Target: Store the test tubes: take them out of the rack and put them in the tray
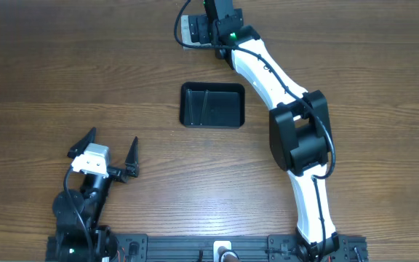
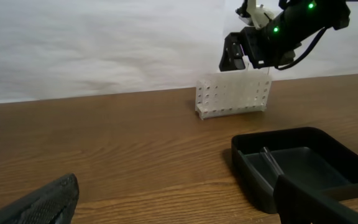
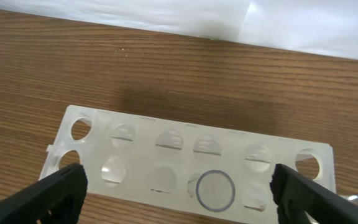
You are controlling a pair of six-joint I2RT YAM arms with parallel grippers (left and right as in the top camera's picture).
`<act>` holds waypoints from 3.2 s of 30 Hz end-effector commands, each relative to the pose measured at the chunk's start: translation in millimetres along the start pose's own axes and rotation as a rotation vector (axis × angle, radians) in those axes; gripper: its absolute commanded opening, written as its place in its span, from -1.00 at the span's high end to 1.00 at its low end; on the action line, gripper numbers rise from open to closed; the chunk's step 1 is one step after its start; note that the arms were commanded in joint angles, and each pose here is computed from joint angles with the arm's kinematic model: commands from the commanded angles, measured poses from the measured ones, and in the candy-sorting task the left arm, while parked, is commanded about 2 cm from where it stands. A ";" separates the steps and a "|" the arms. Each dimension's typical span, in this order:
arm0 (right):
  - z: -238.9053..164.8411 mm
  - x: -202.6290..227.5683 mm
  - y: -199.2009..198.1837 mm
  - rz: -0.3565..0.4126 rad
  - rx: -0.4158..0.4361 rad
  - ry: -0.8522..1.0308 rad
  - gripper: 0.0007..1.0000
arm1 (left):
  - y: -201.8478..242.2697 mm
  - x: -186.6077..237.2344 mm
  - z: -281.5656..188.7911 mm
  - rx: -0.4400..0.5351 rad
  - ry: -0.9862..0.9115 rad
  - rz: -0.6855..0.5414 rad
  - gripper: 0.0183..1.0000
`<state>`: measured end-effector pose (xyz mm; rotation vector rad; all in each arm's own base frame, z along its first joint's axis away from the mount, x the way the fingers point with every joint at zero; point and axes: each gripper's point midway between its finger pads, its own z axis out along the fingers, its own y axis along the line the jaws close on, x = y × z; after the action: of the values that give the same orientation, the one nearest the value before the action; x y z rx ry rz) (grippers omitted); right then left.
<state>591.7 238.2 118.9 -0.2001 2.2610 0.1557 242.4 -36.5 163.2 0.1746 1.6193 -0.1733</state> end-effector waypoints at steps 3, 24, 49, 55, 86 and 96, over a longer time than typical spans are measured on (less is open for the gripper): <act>3.7 -6.4 -6.5 0.014 0.020 -0.017 -0.69 | -2.4 1.5 0.1 0.013 -0.002 0.015 -1.00; 4.1 -1.0 -16.1 0.017 0.050 0.006 -0.02 | -2.4 1.3 0.0 0.013 -0.002 0.015 -1.00; 4.5 -1.5 -21.2 0.021 0.059 0.006 0.57 | -2.4 1.3 0.0 0.013 -0.002 0.015 -1.00; 4.5 -1.6 -21.1 0.021 0.059 0.006 0.67 | -2.4 1.3 0.0 0.013 -0.002 0.015 -1.00; -200.8 -146.1 -31.1 0.030 0.063 -0.341 0.82 | -2.4 1.3 0.0 0.013 -0.002 0.015 -1.00; -195.4 -39.2 -24.5 0.050 0.017 0.103 0.93 | -2.4 1.5 0.1 0.013 -0.002 0.015 -1.00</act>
<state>480.9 173.7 311.7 -0.1639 2.2431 0.1087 242.4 -36.5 163.3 0.1749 1.6189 -0.1730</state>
